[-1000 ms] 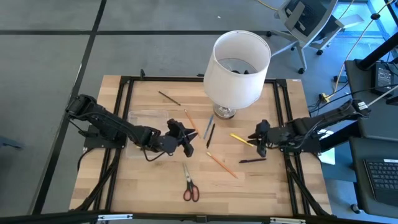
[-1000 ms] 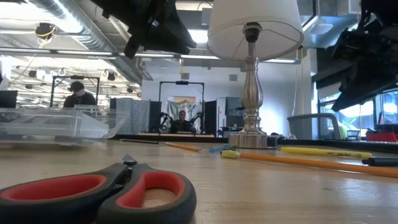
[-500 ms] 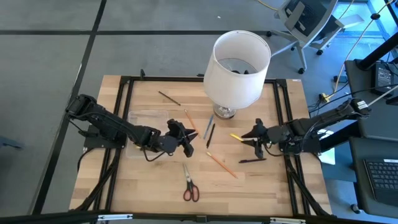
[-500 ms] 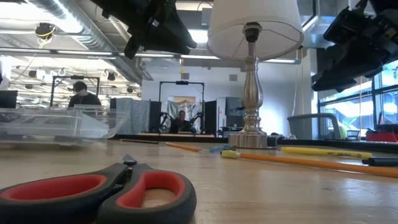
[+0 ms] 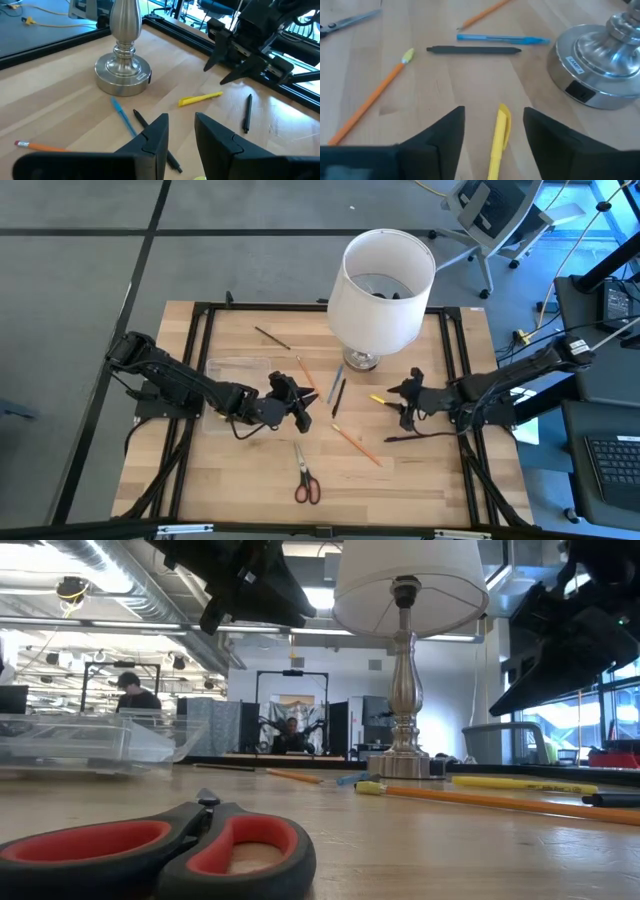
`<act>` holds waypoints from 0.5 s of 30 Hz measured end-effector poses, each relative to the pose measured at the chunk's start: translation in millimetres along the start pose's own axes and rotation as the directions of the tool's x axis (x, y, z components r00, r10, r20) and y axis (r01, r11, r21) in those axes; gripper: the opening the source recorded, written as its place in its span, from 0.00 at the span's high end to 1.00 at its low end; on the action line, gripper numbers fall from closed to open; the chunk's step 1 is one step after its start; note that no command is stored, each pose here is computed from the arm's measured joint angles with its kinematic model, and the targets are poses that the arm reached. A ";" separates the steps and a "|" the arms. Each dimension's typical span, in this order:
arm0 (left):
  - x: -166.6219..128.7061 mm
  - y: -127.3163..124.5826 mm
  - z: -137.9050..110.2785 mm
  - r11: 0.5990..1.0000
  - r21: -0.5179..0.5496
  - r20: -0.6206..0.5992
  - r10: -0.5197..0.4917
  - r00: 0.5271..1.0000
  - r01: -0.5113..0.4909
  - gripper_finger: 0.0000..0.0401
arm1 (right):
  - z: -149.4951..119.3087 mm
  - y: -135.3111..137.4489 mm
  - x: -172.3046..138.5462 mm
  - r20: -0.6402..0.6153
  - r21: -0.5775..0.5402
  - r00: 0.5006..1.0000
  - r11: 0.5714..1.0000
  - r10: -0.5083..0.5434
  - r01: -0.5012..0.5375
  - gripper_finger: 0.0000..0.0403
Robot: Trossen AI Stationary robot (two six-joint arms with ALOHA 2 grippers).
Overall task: Pick & place school supplies into a supply box
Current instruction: Put the yellow pen into the transparent supply box
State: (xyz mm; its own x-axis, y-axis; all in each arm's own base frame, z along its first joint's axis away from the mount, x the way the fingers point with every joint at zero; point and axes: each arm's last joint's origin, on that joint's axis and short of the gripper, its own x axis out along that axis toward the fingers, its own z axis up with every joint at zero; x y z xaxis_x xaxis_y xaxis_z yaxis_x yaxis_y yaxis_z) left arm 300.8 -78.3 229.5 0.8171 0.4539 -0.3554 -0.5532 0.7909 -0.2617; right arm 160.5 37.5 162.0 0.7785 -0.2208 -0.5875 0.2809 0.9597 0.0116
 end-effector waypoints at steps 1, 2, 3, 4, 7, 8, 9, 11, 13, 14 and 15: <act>-0.2 -0.1 0.0 1.000 0.000 0.000 -0.001 1.000 0.001 0.78 | 0.1 0.5 0.9 0.001 0.003 1.000 1.000 0.001 -0.001 0.46; -0.2 -0.1 0.0 1.000 0.000 0.000 -0.001 1.000 0.001 0.78 | 0.2 1.1 1.8 0.003 0.003 1.000 1.000 0.002 -0.002 0.45; -0.2 -0.1 0.0 1.000 0.000 0.000 -0.001 1.000 0.001 0.78 | 0.4 1.7 2.7 0.005 0.002 1.000 1.000 0.003 -0.003 0.45; -0.2 -0.1 0.0 1.000 0.000 0.000 -0.001 1.000 0.001 0.78 | 0.5 2.1 3.5 0.007 -0.002 1.000 1.000 0.002 -0.002 0.44; -0.2 -0.1 0.0 1.000 0.000 0.000 -0.001 1.000 0.001 0.78 | -1.2 2.5 6.6 -0.004 -0.010 1.000 1.000 -0.020 0.020 0.44; -0.2 -0.1 0.0 1.000 0.000 0.000 0.000 1.000 0.000 0.78 | -1.8 2.5 7.8 -0.004 -0.013 0.999 0.999 -0.036 0.036 0.44; -0.2 -0.1 0.0 1.000 0.000 0.000 -0.001 1.000 0.001 0.78 | -2.5 2.2 9.0 -0.004 -0.007 0.998 0.998 -0.057 0.057 0.44; -0.3 -0.2 0.0 1.000 0.000 -0.003 -0.005 1.000 0.005 0.78 | -4.2 1.8 11.5 -0.006 0.013 0.995 0.995 -0.100 0.100 0.44; -0.3 -0.5 -0.2 1.000 0.000 -0.010 -0.014 1.000 0.014 0.78 | -6.3 1.9 14.4 -0.018 0.019 0.992 0.992 -0.122 0.123 0.44; -0.3 -0.7 -0.4 1.000 0.000 -0.016 -0.021 1.000 0.021 0.78 | -7.7 2.1 15.9 -0.029 0.015 0.992 0.992 -0.126 0.127 0.44; -0.3 -0.8 -0.5 1.000 0.000 -0.019 -0.026 0.999 0.026 0.78 | -9.1 2.5 17.6 -0.040 0.019 0.991 0.991 -0.129 0.130 0.44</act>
State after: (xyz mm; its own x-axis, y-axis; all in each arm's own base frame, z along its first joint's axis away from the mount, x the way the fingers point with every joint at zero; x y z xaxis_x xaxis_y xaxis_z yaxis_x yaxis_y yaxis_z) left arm 301.0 -79.2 229.4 0.8279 0.4254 -0.3656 -0.5319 0.8023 -0.2710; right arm 169.8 37.6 144.4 0.7126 -0.3353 -0.6163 0.3902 0.9194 -0.0490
